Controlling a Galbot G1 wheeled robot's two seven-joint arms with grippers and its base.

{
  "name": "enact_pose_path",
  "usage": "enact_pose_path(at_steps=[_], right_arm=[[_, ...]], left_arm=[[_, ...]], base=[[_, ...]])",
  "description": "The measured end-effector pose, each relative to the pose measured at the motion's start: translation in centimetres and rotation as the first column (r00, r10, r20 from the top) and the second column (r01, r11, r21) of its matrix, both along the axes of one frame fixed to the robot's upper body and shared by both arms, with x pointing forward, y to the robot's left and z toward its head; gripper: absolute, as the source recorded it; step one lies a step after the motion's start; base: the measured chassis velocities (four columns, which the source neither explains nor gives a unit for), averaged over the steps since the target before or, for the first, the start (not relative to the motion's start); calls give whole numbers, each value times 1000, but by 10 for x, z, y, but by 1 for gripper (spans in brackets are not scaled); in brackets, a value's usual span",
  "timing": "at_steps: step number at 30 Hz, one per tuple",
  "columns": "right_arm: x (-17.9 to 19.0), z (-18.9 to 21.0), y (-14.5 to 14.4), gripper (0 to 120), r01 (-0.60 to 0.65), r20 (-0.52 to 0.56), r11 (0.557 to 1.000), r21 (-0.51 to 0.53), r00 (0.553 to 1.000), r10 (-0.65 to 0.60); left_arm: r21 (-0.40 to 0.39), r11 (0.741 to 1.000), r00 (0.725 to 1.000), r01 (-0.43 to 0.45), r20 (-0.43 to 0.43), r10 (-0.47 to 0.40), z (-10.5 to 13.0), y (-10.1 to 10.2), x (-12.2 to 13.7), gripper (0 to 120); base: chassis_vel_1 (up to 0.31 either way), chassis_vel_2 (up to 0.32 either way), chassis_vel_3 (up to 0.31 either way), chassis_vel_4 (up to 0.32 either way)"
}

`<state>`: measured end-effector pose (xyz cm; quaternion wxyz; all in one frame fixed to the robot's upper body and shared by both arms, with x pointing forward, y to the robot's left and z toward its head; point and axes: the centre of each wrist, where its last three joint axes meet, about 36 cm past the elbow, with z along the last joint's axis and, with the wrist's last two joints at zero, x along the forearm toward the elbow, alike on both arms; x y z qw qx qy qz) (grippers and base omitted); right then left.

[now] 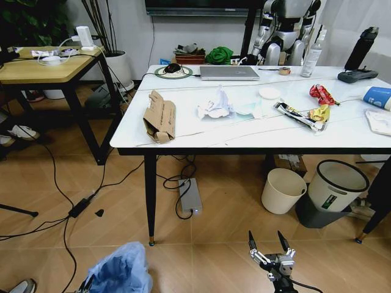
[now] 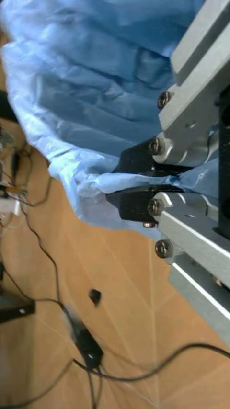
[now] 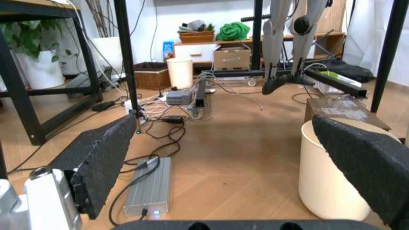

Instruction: Pick up the trash bin and place the trash from the table into it.

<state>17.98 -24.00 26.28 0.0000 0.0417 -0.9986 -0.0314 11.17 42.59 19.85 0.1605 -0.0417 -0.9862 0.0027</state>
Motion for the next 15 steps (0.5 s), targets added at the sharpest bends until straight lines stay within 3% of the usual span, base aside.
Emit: enact_pose_path(at_steps=[7,12,15], right_arm=[[-1,0,0,100,-1,-2,1000,-3,1000,1],[-5,0,-3,100,5,-10,1000,-10,1000,-5],[-6,0,-5,100,8,-12,1000,-13,1000,-8]], left_arm=[[-78,996,999,33,21,-32,29,-20,3,0],[-190,981,999,40,10,-39,73,-64,8,0],[-214,976,999,46,13,-44,92,-80,11,0]], base=[[0,0,0,0],[0,0,0,0],[0,0,0,0]])
